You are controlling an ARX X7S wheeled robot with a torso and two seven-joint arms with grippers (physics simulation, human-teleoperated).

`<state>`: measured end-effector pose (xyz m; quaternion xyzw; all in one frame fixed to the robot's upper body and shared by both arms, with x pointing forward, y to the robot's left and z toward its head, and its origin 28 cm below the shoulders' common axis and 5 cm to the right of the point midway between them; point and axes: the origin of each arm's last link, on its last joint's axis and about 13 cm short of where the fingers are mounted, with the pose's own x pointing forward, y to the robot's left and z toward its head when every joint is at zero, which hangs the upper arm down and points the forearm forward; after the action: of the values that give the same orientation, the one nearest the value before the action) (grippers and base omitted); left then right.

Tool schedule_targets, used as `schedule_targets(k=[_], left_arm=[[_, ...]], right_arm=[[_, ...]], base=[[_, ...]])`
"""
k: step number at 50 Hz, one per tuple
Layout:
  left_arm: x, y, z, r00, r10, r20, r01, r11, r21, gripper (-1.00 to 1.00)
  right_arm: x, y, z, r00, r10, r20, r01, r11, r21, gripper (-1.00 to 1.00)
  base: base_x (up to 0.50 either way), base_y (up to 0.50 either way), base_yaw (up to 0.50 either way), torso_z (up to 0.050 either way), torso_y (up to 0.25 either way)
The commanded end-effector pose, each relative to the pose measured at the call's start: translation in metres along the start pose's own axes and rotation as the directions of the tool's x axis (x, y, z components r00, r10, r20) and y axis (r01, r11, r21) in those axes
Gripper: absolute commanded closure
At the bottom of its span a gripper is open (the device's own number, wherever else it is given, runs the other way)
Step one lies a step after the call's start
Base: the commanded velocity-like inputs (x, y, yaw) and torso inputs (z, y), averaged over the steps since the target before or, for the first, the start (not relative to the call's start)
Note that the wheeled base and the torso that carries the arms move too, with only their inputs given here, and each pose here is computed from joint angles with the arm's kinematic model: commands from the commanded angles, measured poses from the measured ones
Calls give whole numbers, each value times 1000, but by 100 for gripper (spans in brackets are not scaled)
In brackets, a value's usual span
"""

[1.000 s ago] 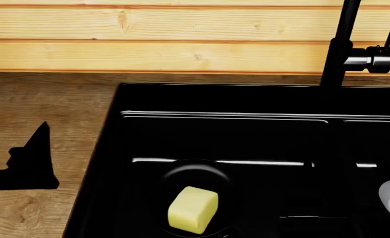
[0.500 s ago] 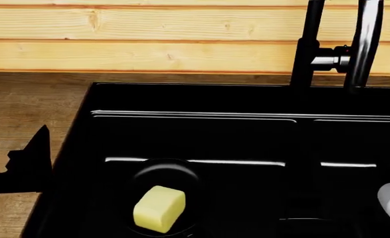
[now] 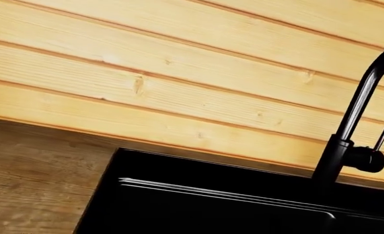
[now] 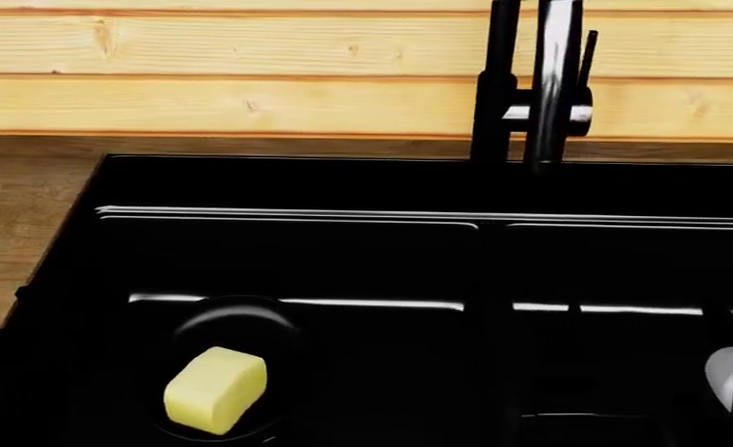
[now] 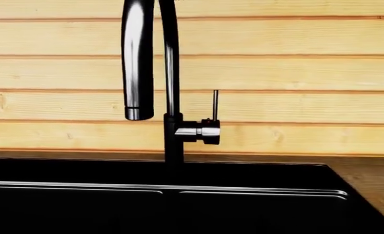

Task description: Pick the pan and sponge and place them into the sink. Then turn on the water.

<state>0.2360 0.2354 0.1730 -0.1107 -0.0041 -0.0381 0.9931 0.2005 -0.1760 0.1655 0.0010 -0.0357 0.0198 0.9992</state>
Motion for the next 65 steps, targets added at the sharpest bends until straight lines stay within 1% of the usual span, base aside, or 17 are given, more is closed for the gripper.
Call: schedule_targets(k=[1,30,39,45,46,49,51,65], left_arm=[[1,-1,-1,1000,1,2,-1,1000,-2,-100],[1,2,-3,1000,7,-2,-7,1000,-2,-100],[2,0,-4,1000,9,0,-9,1000,-4,-100],[0,3,-3,1000,11,1,-11,1000,-7,-100],[0,2,-3,1000,11,1,-11,1000,-9,-100],[0,3,-4,1000,11,0,-11,1000,-12,-100],[0,3,-4,1000,11,1,-11,1000,-13,-100],[0,4,-4,1000,16,3,-16,1000,-16,-100]], right_arm=[[0,1,0,1000,3,-1,-3,1000,-1,-100],[-1,1,-4,1000,4,-2,-4,1000,3,-100],[-1,1,-3,1000,1,5,-1,1000,-3,-100],[-1,1,-3,1000,-1,6,1,1000,0,-100],[-1,1,-3,1000,-8,3,8,1000,-9,-100],[-1,0,-2,1000,-12,0,12,1000,10,-100],[-1,1,-2,1000,-8,1,8,1000,-2,-100],[1,2,-2,1000,0,1,0,1000,-9,-100]], base=[[0,-328,0,0,0],[0,-315,0,0,0],[0,-2,0,0,0],[0,0,0,0,0],[0,0,0,0,0],[0,0,0,0,0],[0,-10,0,0,0],[90,-155,0,0,0]])
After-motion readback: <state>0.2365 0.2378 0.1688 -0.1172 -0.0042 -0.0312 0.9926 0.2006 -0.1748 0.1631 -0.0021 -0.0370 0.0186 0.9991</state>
